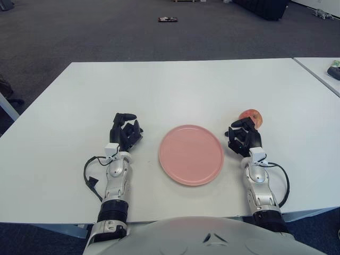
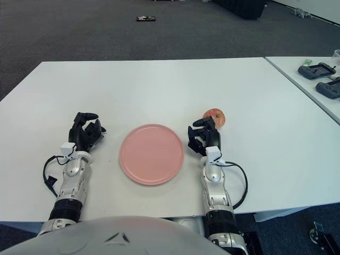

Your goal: Put the apple into the plate.

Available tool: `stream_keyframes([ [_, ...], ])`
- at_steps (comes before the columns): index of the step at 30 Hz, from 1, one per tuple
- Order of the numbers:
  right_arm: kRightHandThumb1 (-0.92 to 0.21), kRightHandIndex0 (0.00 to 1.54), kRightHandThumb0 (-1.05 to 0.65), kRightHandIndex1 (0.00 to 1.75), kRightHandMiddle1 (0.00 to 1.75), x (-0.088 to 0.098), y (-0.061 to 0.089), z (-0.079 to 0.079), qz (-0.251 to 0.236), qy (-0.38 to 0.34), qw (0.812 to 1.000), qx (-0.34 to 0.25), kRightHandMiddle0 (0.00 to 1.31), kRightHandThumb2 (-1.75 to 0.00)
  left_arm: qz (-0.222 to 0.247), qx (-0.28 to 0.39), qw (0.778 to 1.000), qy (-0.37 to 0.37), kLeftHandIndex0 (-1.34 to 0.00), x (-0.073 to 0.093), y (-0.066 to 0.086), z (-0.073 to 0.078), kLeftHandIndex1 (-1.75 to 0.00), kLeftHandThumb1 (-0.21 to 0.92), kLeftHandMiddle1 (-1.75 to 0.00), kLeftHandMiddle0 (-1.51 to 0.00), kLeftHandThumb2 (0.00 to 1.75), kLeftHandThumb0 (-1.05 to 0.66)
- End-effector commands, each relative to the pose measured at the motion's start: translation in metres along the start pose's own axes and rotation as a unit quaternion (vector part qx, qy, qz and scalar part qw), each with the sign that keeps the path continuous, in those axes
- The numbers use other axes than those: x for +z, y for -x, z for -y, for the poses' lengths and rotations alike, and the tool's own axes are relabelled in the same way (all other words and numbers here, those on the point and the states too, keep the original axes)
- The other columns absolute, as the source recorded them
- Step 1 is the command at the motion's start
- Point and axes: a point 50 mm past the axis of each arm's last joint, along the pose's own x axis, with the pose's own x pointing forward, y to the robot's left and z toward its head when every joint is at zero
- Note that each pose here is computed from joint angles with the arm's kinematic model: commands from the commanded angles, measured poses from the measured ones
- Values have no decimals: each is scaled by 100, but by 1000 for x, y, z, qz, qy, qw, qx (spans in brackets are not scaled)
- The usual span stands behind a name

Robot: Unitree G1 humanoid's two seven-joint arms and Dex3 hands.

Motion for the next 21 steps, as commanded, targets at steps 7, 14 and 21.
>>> stream_keyframes([
  [7, -88, 50, -35, 113, 175, 49, -22, 4, 116, 105, 987, 32, 22, -58, -58, 10, 998, -4, -37, -19, 9, -5, -175, 64, -175, -68, 91, -39],
  [14, -92, 22, -35, 93, 175, 57, -29, 7, 152, 194, 967, 61, 19, -53, -52, 7, 999, -11, -36, -19, 8, -5, -175, 64, -175, -69, 91, -39],
  [21, -74, 2, -66, 64, 109, 65, -45, 10, 175, 241, 953, 61, 1, -72, -48, 6, 999, -13, -36, -19, 8, -6, -175, 66, -175, -68, 89, -39],
])
